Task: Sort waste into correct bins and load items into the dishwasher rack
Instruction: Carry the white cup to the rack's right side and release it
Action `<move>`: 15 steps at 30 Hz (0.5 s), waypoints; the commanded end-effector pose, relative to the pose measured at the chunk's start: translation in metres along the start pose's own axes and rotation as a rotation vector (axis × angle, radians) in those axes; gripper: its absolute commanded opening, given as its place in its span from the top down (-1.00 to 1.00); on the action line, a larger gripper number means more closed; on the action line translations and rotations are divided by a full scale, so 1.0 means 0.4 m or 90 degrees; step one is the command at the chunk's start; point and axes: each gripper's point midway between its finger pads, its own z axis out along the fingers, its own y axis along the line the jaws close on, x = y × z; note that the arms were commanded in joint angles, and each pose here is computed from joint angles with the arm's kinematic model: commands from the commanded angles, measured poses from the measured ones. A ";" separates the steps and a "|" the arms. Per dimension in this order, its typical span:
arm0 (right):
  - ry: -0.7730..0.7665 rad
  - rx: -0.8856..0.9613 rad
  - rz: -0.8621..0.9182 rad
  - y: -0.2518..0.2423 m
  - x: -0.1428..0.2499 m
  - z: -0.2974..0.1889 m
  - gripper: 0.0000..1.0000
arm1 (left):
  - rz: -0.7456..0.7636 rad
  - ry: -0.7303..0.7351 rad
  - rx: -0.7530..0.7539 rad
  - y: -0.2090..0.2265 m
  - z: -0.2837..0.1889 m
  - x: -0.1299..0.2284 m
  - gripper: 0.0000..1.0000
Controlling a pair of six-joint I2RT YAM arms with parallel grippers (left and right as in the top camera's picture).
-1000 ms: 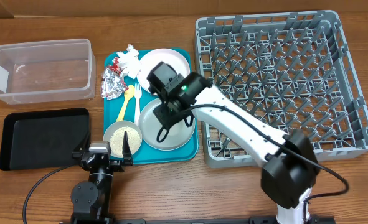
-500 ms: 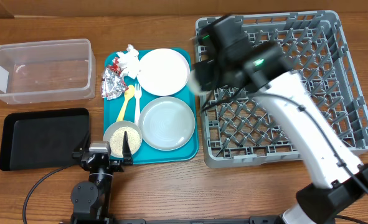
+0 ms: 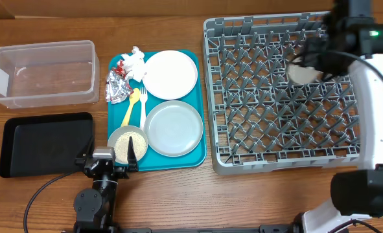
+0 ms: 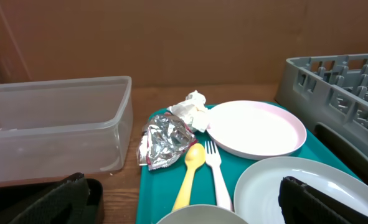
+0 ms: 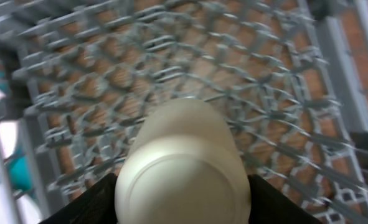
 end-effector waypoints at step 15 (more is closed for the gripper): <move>0.115 0.080 0.163 -0.261 0.087 0.121 -0.04 | 0.005 -0.004 0.001 0.000 0.000 -0.001 -1.00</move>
